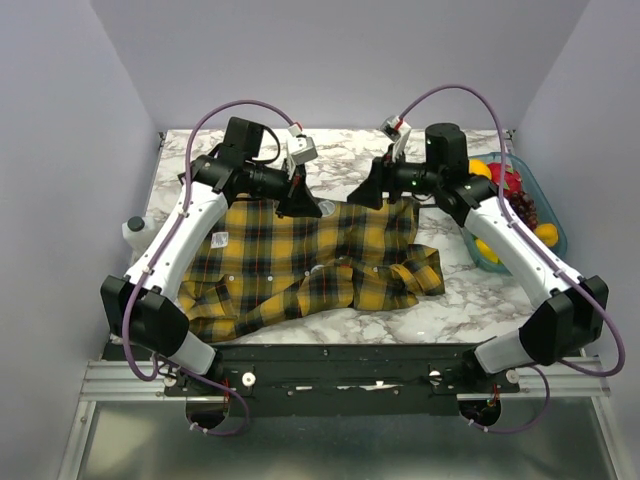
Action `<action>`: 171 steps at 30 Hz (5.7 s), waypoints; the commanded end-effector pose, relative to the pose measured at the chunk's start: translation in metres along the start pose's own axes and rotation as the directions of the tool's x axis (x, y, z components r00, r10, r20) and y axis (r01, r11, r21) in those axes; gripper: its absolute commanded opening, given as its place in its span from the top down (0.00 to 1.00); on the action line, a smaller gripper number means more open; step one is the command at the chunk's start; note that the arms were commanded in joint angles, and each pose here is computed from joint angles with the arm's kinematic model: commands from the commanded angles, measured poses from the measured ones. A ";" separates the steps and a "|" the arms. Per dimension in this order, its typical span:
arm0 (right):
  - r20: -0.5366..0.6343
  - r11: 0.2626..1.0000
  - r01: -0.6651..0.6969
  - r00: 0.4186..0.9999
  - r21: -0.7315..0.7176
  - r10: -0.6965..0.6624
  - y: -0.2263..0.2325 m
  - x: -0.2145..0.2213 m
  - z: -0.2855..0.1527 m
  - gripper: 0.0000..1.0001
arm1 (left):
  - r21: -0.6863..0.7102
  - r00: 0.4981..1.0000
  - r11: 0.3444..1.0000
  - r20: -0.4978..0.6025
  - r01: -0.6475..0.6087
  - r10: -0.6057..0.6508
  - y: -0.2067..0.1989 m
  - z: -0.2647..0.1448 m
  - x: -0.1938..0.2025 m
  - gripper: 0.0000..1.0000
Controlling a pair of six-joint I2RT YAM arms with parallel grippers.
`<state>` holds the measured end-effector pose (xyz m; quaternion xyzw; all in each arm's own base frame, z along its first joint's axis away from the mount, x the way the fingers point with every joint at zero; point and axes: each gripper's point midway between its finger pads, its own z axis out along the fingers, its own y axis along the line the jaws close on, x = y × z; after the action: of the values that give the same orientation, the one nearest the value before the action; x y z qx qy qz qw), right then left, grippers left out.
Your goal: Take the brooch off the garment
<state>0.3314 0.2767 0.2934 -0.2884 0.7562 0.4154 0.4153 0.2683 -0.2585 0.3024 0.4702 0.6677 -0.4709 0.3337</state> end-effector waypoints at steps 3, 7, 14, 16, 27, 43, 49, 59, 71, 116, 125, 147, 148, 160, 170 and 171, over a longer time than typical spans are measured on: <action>0.035 0.958 0.277 0.961 -0.070 -0.276 0.030 0.005 -0.030 0.24 | -0.255 0.986 0.962 -0.158 -0.097 0.057 0.034 -0.029 0.019 1.00; 0.005 0.943 0.332 0.943 0.008 -0.332 0.021 0.021 -0.043 0.18 | -0.464 0.930 0.856 -0.364 -0.229 0.052 0.078 -0.066 0.051 1.00; -0.040 0.935 0.351 0.936 0.050 -0.349 0.014 0.042 -0.053 0.13 | -0.727 0.721 0.452 -0.655 -0.518 -0.227 0.160 -0.187 0.080 1.00; -0.043 0.934 0.352 0.936 0.060 -0.350 0.013 0.044 -0.054 0.11 | -0.715 0.647 0.405 -0.694 -0.570 -0.316 0.180 -0.210 0.091 1.00; -0.044 0.935 0.347 0.938 0.070 -0.345 0.013 0.052 -0.057 0.10 | -0.761 0.479 0.334 -0.622 -0.557 -0.619 0.289 -0.289 0.145 1.00; -0.071 0.939 0.334 0.942 0.087 -0.328 0.000 0.069 -0.053 0.09 | -0.771 0.460 0.494 -0.637 -0.403 -0.618 0.310 -0.259 0.201 1.00; -0.083 0.944 0.320 0.946 0.080 -0.314 -0.006 0.068 -0.045 0.09 | -0.769 0.487 0.502 -0.640 -0.397 -0.595 0.322 -0.251 0.206 1.00; -0.092 0.944 0.317 0.947 0.092 -0.309 -0.013 0.064 -0.041 0.09 | -0.738 0.437 0.530 -0.674 -0.417 -0.595 0.337 -0.247 0.228 1.00; -0.109 0.945 0.311 0.948 0.099 -0.300 -0.019 0.064 -0.038 0.09 | -0.698 0.361 0.519 -0.707 -0.493 -0.608 0.350 -0.255 0.249 1.00; -0.135 0.948 0.301 0.948 0.102 -0.287 -0.027 0.075 -0.036 0.08 | -0.704 0.333 0.479 -0.687 -0.525 -0.646 0.331 -0.296 0.244 0.62; -0.133 0.948 0.301 0.949 0.102 -0.287 -0.027 0.076 -0.037 0.08 | -0.705 0.332 0.479 -0.686 -0.522 -0.647 0.330 -0.298 0.238 0.62; -0.188 0.906 0.414 0.901 0.094 -0.392 -0.033 0.083 -0.045 0.09 | -0.709 0.749 0.705 -0.458 0.017 -0.478 0.225 -0.162 0.165 0.57; -0.197 0.903 0.424 0.894 0.076 -0.403 -0.033 0.087 -0.045 0.11 | -0.688 0.791 0.725 -0.424 0.036 -0.441 0.211 -0.154 0.147 0.57; -0.203 0.876 0.442 0.855 -0.193 -0.476 -0.009 0.109 -0.005 0.38 | -0.290 0.870 0.866 -0.165 0.408 -0.465 0.088 -0.031 0.148 0.57; -0.311 0.801 0.537 0.739 -0.263 -0.597 -0.020 0.142 0.080 0.59 | -0.508 0.801 0.736 -0.139 0.447 -0.582 0.101 -0.050 0.183 0.58; -0.319 0.751 0.588 0.680 -0.302 -0.660 -0.023 0.152 0.082 0.60 | -0.516 0.795 0.727 -0.135 0.452 -0.591 0.102 -0.053 0.184 0.58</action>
<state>0.2939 0.3135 0.1565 -0.5872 0.6672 0.3054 0.3417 0.2893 -0.1520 0.1154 0.2555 0.8945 -0.3345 0.1508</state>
